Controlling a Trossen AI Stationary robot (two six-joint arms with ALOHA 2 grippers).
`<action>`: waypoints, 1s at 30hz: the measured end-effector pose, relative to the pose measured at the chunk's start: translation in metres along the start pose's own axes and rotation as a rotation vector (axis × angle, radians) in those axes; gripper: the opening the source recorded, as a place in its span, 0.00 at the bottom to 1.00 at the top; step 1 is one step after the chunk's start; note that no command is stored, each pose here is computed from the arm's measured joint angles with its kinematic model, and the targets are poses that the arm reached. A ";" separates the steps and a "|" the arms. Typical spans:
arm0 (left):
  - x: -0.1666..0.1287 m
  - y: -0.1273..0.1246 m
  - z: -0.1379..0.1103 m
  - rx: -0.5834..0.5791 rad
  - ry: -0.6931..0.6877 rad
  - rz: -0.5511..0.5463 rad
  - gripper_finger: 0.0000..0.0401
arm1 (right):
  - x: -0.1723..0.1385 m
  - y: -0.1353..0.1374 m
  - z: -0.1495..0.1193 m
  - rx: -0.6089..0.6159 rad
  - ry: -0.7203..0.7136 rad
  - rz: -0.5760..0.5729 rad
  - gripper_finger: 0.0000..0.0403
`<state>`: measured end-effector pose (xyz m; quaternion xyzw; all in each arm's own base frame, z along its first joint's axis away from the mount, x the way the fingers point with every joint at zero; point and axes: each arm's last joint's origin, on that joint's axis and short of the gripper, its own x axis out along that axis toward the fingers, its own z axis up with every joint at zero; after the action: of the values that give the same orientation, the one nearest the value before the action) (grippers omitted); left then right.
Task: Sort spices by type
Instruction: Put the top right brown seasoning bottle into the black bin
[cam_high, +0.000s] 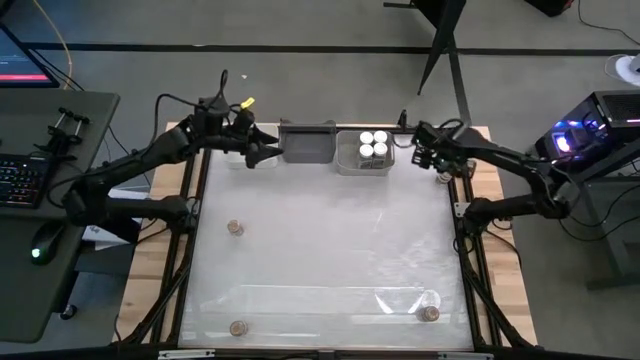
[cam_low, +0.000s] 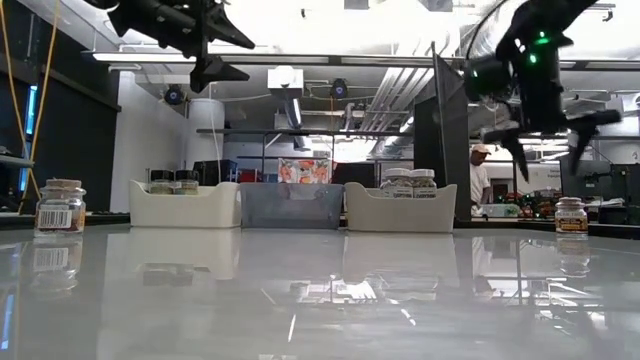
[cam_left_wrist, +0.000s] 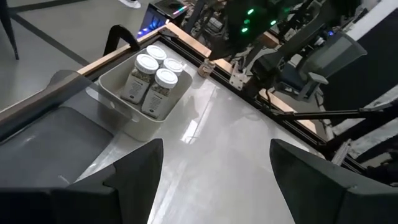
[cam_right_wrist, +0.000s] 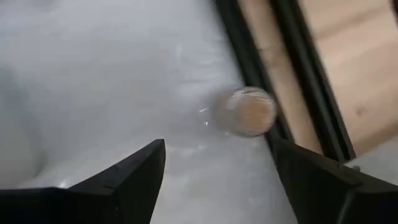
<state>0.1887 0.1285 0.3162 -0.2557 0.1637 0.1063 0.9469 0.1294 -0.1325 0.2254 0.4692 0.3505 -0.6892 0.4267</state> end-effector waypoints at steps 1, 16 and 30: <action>0.000 0.000 0.000 -0.001 0.000 -0.003 0.70 | 0.005 -0.002 -0.002 0.041 -0.010 -0.019 0.73; 0.000 0.000 0.000 0.017 -0.002 -0.006 0.70 | 0.052 -0.017 -0.008 0.310 -0.081 -0.086 0.73; 0.000 0.000 0.001 -0.039 -0.010 -0.008 0.70 | 0.077 -0.021 -0.009 0.372 -0.040 -0.021 0.65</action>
<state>0.1886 0.1293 0.3173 -0.2743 0.1561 0.1071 0.9428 0.0984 -0.1360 0.1514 0.5226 0.2136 -0.7557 0.3320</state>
